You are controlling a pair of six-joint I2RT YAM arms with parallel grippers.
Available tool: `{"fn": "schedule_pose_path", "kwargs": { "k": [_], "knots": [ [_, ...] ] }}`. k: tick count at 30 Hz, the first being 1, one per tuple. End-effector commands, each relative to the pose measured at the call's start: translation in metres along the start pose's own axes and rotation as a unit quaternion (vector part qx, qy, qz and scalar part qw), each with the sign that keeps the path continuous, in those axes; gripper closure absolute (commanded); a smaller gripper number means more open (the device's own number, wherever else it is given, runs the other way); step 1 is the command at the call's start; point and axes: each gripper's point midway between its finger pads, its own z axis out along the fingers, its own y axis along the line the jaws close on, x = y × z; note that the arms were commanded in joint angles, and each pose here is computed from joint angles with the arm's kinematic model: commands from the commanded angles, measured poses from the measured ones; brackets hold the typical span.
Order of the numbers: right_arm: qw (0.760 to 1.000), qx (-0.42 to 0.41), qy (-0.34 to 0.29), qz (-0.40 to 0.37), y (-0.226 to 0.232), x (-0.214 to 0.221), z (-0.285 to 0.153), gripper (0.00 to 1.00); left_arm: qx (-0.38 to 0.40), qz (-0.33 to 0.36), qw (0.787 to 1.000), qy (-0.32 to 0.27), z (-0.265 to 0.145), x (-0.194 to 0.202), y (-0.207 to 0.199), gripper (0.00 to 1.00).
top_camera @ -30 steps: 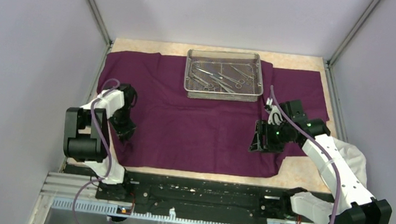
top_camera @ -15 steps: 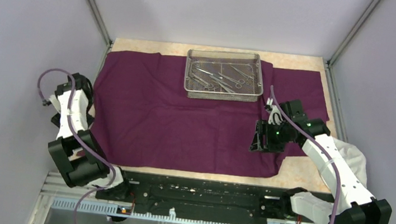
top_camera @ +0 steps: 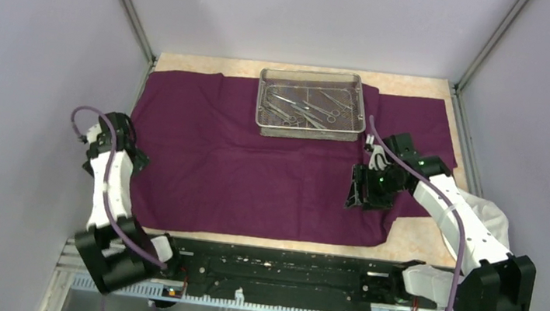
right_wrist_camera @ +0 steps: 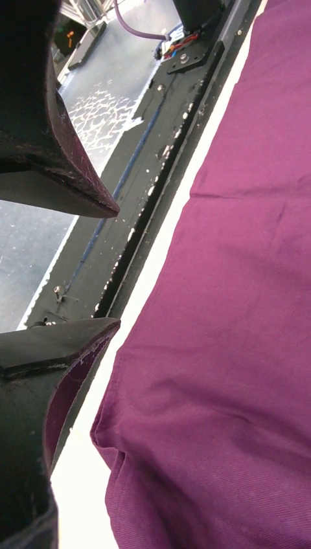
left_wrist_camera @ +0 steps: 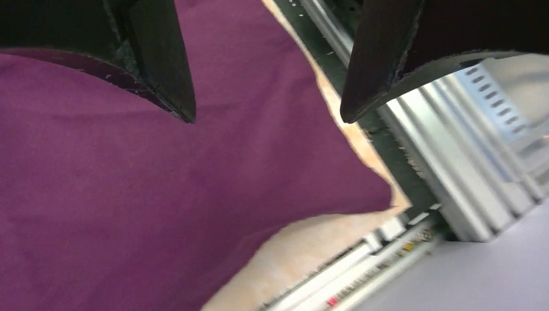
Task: Open and lay out the surgical kit
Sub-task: Open the surgical kit at the center of the board, then smooth out the surgical kit at the center of the board.
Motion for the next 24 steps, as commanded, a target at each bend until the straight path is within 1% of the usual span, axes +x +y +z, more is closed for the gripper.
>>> {"fn": "schedule_pose_path", "kwargs": {
  "k": [1,2,4,6,8,10,11,13,14,15,16,17,18,21,23,24],
  "knots": [
    [1.000,-0.020,-0.015,-0.014,0.013,-0.017,-0.005,0.42,0.017,0.038,0.998,0.040,0.035,0.003,-0.028,0.05],
    [1.000,-0.020,-0.013,-0.012,0.014,-0.017,-0.005,0.42,0.011,0.057,0.997,0.047,0.042,0.003,-0.029,0.02],
    [1.000,-0.020,-0.010,-0.011,0.014,-0.018,-0.005,0.42,0.006,0.089,0.994,0.058,0.052,0.003,-0.031,0.01],
    [1.000,-0.022,-0.009,-0.011,0.015,-0.020,-0.005,0.42,-0.032,0.109,0.991,0.065,0.059,0.001,-0.022,0.01],
    [1.000,-0.023,-0.003,-0.009,0.015,-0.020,-0.002,0.42,-0.078,0.123,0.988,0.052,0.063,-0.007,-0.009,0.01],
    [1.000,-0.023,-0.001,-0.008,0.016,-0.021,-0.001,0.43,-0.093,0.133,0.986,0.037,0.065,-0.015,-0.005,0.02],
    [1.000,-0.024,0.001,-0.007,0.016,-0.021,0.000,0.43,-0.092,0.134,0.986,0.027,0.067,-0.019,-0.007,0.04],
    [1.000,-0.026,0.003,-0.006,0.017,-0.023,0.001,0.43,-0.073,0.145,0.987,0.013,0.071,-0.026,-0.015,0.09],
    [1.000,-0.026,0.002,-0.007,0.017,-0.025,0.001,0.43,-0.057,0.161,0.985,0.012,0.073,-0.028,-0.021,0.10],
    [1.000,-0.024,0.002,-0.007,0.017,-0.026,0.001,0.43,-0.034,0.177,0.984,0.013,0.077,-0.029,-0.029,0.10],
    [1.000,-0.023,0.000,-0.007,0.017,-0.026,0.001,0.43,-0.011,0.190,0.982,0.017,0.081,-0.029,-0.038,0.06],
    [1.000,-0.022,0.001,-0.006,0.016,-0.027,0.001,0.43,0.013,0.201,0.979,0.029,0.086,-0.025,-0.047,0.03],
    [1.000,-0.022,0.000,-0.005,0.016,-0.027,0.001,0.43,0.038,0.208,0.976,0.043,0.089,-0.024,-0.055,0.01],
    [1.000,-0.019,0.001,-0.005,0.015,-0.026,0.000,0.43,0.102,0.196,0.971,0.095,0.097,-0.012,-0.072,0.01],
    [1.000,-0.017,0.001,-0.005,0.015,-0.025,0.000,0.43,0.113,0.174,0.971,0.117,0.103,-0.008,-0.072,0.04],
    [1.000,-0.017,0.001,-0.005,0.015,-0.025,0.000,0.43,0.114,0.166,0.971,0.129,0.106,-0.004,-0.070,0.09]
  ]
}}
